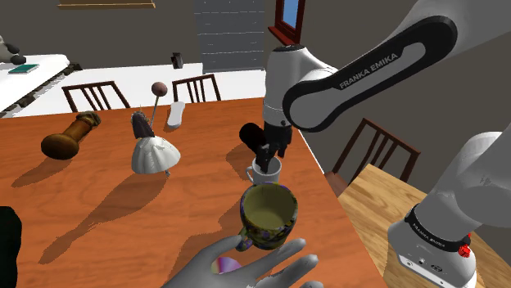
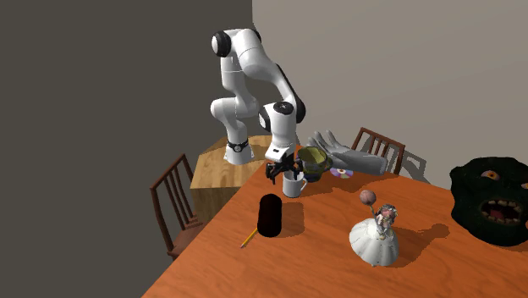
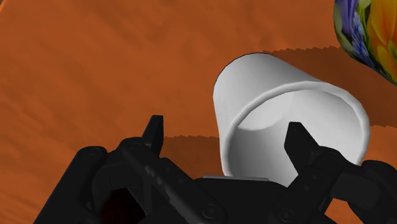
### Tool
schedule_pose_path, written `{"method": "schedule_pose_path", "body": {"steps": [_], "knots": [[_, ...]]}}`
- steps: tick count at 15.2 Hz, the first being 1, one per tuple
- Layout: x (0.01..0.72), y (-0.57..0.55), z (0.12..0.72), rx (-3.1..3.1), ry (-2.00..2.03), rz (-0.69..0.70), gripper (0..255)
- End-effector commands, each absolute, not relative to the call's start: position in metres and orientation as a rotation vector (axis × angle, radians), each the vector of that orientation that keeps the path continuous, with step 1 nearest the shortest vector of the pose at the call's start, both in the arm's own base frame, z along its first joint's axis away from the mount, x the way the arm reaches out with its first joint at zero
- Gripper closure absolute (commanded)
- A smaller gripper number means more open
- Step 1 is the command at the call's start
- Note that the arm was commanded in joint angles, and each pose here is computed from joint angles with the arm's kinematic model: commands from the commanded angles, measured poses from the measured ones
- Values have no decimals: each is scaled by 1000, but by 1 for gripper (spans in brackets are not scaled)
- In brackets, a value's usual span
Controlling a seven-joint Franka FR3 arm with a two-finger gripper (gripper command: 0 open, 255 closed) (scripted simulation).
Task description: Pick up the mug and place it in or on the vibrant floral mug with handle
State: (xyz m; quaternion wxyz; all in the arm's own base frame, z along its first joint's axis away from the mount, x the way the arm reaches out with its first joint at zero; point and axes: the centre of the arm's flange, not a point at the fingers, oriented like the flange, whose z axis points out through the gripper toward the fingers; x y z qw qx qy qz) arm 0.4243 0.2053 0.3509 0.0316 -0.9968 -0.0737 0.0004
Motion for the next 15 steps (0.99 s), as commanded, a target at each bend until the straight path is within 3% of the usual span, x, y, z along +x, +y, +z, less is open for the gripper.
{"method": "schedule_pose_path", "body": {"steps": [1, 7, 8, 15], "knots": [[424, 205, 347, -3070, -227, 0, 0], [424, 205, 347, -3070, -227, 0, 0], [424, 205, 347, -3070, -227, 0, 255], [424, 205, 347, -3070, -227, 0, 255]]}}
